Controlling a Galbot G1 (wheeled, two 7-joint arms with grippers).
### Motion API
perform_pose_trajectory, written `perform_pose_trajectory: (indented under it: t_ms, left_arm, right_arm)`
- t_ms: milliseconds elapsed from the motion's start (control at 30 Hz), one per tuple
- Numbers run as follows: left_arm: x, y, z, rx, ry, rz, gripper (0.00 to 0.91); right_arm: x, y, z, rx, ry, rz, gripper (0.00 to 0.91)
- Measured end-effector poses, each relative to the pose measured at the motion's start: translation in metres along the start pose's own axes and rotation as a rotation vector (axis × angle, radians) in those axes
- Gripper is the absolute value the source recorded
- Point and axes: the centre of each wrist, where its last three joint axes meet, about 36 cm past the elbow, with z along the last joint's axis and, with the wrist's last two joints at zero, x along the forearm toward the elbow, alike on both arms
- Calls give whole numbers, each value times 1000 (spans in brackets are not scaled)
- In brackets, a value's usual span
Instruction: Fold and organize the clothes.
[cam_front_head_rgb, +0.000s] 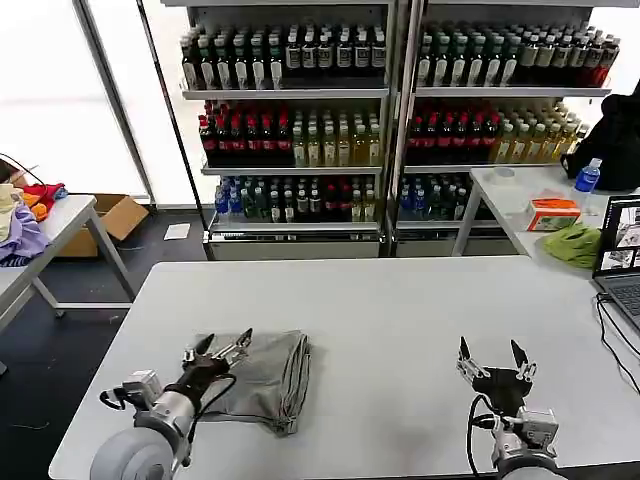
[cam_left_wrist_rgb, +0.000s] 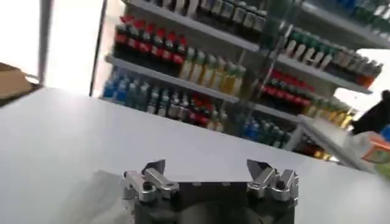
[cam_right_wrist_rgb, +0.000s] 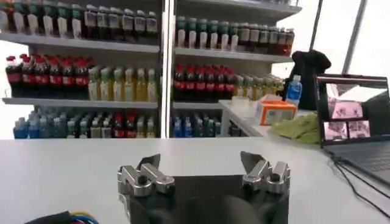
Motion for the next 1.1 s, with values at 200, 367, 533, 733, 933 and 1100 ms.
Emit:
perform_pose_trajectory:
  t_ms: [200,367,533,733,933,1100]
  left_arm:
    - [-4,20,7,-54,-6,-63,907]
    - [-9,36,13,-86,1,-99,907]
    - [-14,49,20,-109,16,-122,907]
    - [-19,60,28,-118,44,-136,907]
    - [-20,65,34,-123,80,-133,856]
    - [-22,71,38,-113,111,-131,665]
  right_arm:
    - [-3,0,1,1,4,-3,907]
    - [-4,1,1,-1,3,-5,907]
    - [-4,1,2,-1,6,-5,907]
    - [-4,2,4,-6,11,-3,907]
    - [-5,2,5,-5,13,-1,907]
    - [-7,1,4,-4,7,0,907]
